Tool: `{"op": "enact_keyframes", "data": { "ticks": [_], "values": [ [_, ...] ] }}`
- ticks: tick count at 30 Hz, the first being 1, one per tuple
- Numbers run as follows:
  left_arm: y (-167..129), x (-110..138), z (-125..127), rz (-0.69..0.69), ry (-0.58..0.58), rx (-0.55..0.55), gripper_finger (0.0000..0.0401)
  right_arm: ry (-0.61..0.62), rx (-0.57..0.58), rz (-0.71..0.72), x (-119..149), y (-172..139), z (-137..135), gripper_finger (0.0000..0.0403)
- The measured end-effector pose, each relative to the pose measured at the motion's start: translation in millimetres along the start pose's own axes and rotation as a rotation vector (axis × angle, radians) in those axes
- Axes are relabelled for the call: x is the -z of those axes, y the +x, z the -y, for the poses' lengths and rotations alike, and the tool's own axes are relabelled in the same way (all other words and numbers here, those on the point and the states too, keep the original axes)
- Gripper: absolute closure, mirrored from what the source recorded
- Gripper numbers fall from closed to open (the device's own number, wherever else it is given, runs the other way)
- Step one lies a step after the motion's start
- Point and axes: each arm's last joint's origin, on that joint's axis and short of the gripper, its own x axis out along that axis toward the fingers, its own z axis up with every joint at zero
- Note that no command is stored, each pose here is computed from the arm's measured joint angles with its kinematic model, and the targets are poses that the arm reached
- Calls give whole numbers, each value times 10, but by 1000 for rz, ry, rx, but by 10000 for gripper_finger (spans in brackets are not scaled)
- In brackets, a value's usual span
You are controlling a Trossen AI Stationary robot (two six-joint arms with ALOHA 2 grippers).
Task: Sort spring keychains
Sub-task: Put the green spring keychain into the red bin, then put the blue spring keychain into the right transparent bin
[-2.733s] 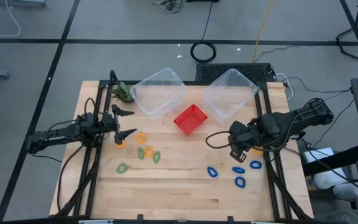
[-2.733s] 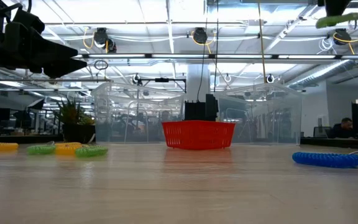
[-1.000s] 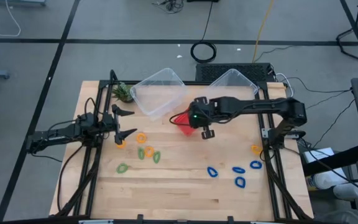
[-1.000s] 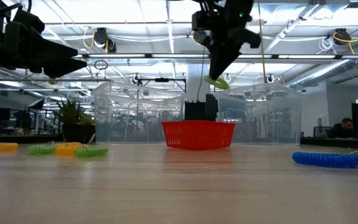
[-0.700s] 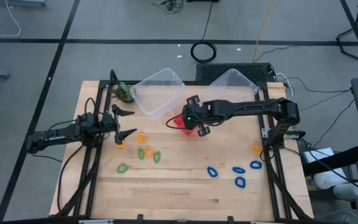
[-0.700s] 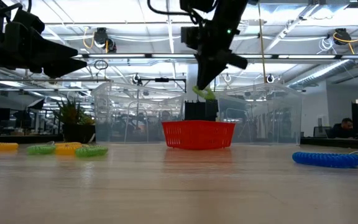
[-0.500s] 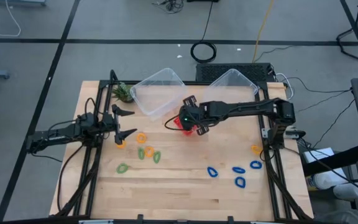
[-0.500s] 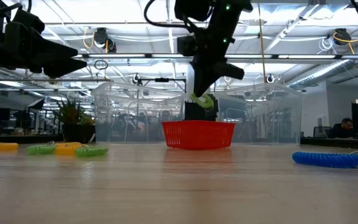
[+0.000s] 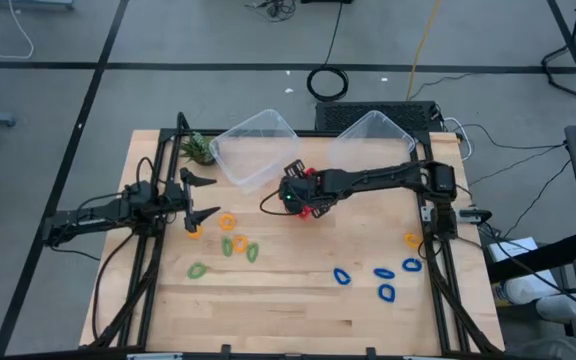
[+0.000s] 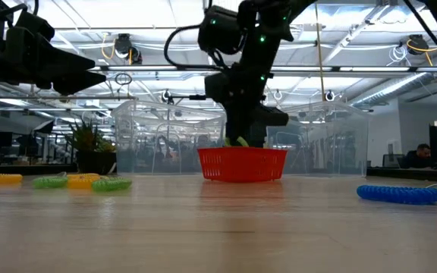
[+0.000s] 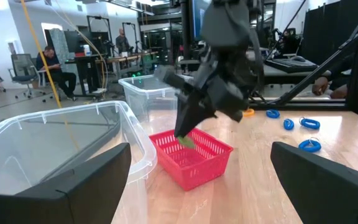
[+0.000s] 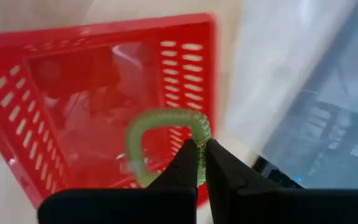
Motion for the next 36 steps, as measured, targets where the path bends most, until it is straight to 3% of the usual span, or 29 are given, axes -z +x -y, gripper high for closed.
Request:
{"op": "enact_keyframes", "data": {
  "ticks": [6,11,27,36],
  "values": [
    [0,-2,0,1,0,0,6,35,-102,64,-20,58,-53,403],
    [0,-2,0,1,0,0,6,39,-106,77,-29,54,-52,387],
    [0,-2,0,1,0,0,6,62,-114,70,-22,54,-58,199],
    [0,-2,-1,1,0,-1,6,66,-115,67,-14,58,-54,171]
  ]
}}
